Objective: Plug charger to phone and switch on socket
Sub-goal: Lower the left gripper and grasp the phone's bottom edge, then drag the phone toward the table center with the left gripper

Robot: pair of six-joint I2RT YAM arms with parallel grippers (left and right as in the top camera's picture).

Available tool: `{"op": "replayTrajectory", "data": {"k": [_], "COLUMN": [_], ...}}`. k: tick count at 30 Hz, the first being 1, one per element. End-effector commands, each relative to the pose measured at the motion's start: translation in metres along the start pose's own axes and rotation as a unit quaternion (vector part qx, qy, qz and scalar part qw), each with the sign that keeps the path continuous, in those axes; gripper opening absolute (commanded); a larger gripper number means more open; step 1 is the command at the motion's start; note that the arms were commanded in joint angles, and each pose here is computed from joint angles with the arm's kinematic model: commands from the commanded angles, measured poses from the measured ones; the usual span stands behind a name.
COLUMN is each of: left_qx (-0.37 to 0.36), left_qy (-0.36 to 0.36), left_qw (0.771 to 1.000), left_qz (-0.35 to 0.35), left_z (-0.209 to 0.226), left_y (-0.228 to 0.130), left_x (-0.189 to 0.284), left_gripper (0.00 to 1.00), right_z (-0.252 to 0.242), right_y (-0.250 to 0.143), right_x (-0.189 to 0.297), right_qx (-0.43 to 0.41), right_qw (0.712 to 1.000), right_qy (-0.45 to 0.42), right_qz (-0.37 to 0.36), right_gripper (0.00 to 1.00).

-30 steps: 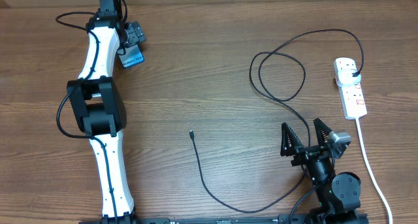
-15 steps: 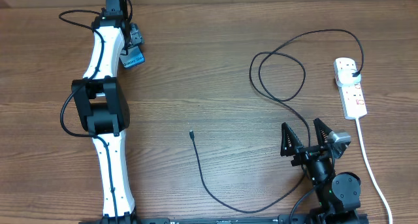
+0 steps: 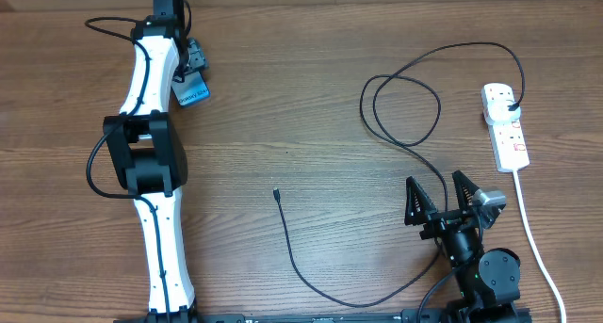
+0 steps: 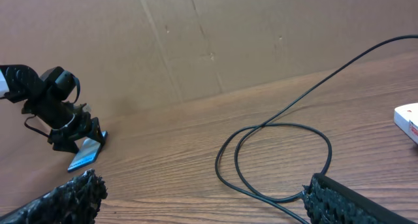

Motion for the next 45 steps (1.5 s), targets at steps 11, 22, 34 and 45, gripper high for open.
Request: {"op": "replayTrajectory", "data": {"k": [11, 22, 34, 45], "left_qx": [-0.113, -0.214, -0.240, -0.241], "left_qy": [-0.034, -0.043, -0.028, -0.036], "left_qw": [0.983, 0.964, 0.950, 0.944], "left_qz": [0.139, 0.151, 0.199, 0.222], "left_z": [-0.101, -0.177, -0.180, -0.177], "left_y": [-0.080, -0.125, -0.148, -0.153], "left_x": [-0.015, 0.001, 0.006, 0.016], "left_gripper": [0.40, 0.45, 0.56, 0.99], "right_z": [-0.002, -0.002, -0.002, -0.002], "right_y": [-0.001, -0.001, -0.001, -0.001], "right_x": [0.000, 0.000, 0.000, 0.000], "right_qx": [0.002, 0.002, 0.002, 0.002], "right_qw": [1.000, 1.000, 1.000, 1.000], "right_qy": [-0.001, -0.001, -0.001, -0.001], "right_qz": [-0.003, -0.003, -0.003, -0.003], "right_gripper": [1.00, 1.00, 1.00, 1.00]}}
Point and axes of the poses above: each gripper's point midway between its finger pads, its own x axis back along the fingers, its own z axis along the line the jaws close on, y = z × x, the point moved 8 cm from there along x, back along the fingers, and after that the axes turned 13 degrees about -x, right-handed, at the moved point
